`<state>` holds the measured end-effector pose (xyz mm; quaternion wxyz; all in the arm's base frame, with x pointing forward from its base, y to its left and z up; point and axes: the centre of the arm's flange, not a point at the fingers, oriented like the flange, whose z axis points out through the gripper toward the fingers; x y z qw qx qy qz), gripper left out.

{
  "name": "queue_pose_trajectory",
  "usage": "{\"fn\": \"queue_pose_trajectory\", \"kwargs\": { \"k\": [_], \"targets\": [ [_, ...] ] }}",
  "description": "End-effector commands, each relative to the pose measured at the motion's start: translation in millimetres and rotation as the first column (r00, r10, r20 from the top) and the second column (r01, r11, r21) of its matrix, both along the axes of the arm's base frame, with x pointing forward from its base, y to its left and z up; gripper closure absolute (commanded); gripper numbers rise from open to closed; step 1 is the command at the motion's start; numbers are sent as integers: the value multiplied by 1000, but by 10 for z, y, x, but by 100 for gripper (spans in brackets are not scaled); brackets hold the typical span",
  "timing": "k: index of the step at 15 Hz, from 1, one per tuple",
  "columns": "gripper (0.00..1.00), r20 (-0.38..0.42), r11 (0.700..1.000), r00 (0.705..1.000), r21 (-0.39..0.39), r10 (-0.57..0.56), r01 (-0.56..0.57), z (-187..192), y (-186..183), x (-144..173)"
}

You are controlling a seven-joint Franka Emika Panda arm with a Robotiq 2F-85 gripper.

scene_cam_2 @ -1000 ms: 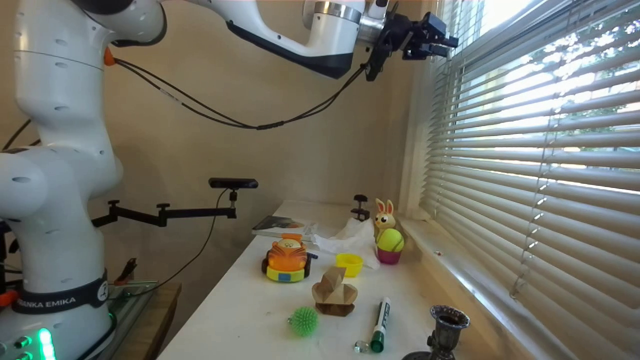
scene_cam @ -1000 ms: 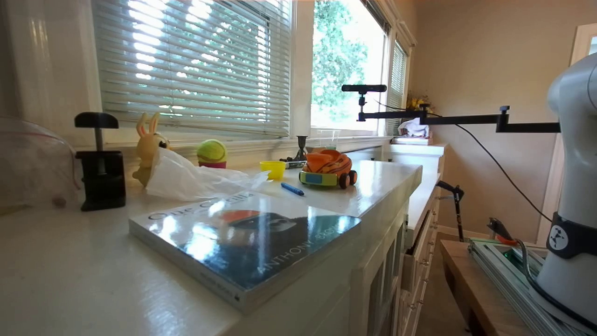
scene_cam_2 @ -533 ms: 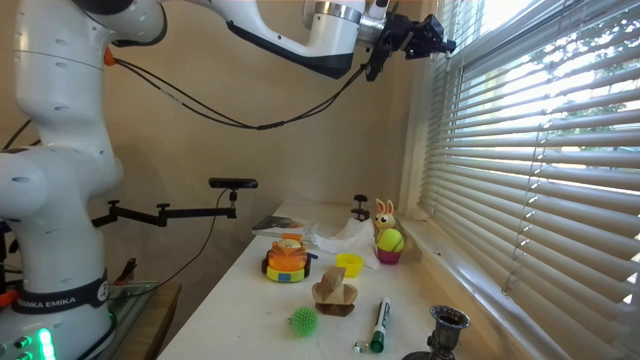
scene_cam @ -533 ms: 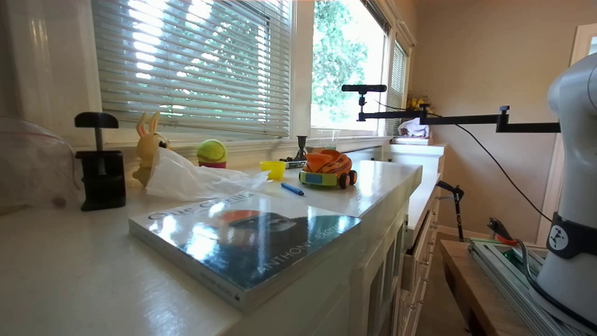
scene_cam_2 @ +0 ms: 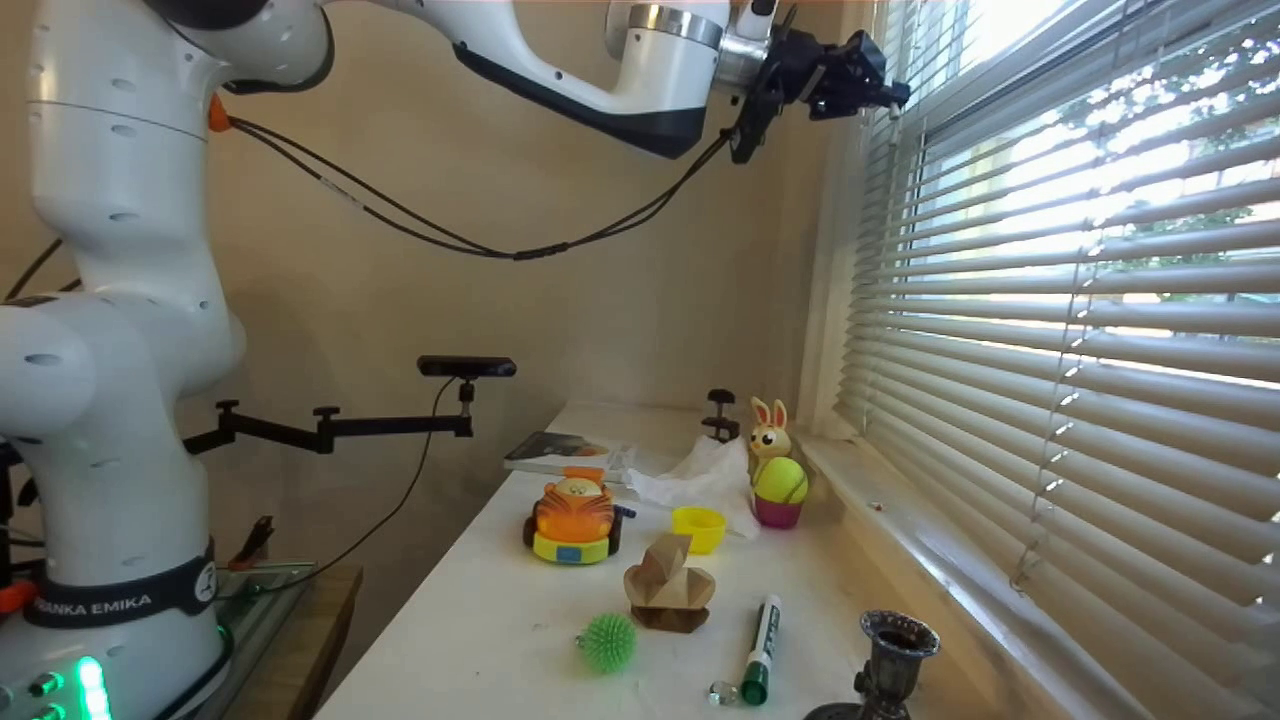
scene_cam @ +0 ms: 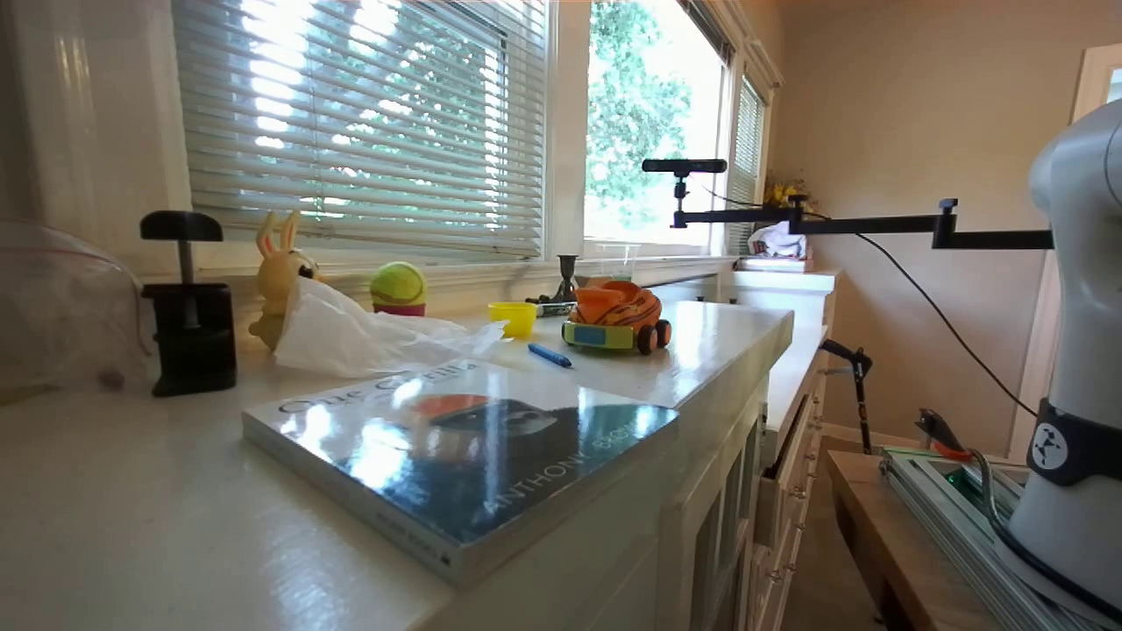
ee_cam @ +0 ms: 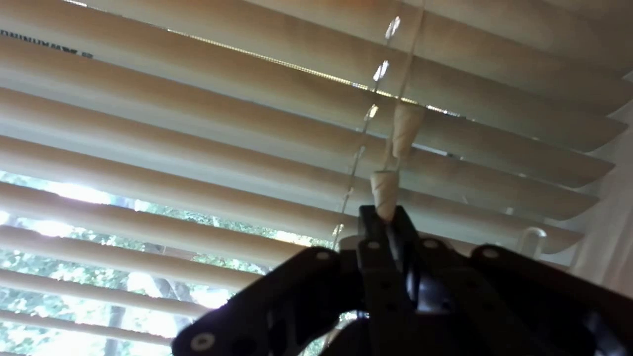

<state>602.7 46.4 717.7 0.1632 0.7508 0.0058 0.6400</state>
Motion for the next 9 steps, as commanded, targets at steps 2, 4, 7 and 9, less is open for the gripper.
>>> {"fn": "queue_pose_trajectory", "kwargs": {
  "k": [2,4,7,9],
  "targets": [
    [96,-10,1000,1000,-11,-11,11,17,4,-97],
    [96,-17,1000,1000,-9,-11,11,11,12,-121],
    [97,-28,1000,1000,-7,3,-3,-23,74,-146],
    [97,-37,1000,999,-11,9,-9,-50,108,-157]
  ]
}}
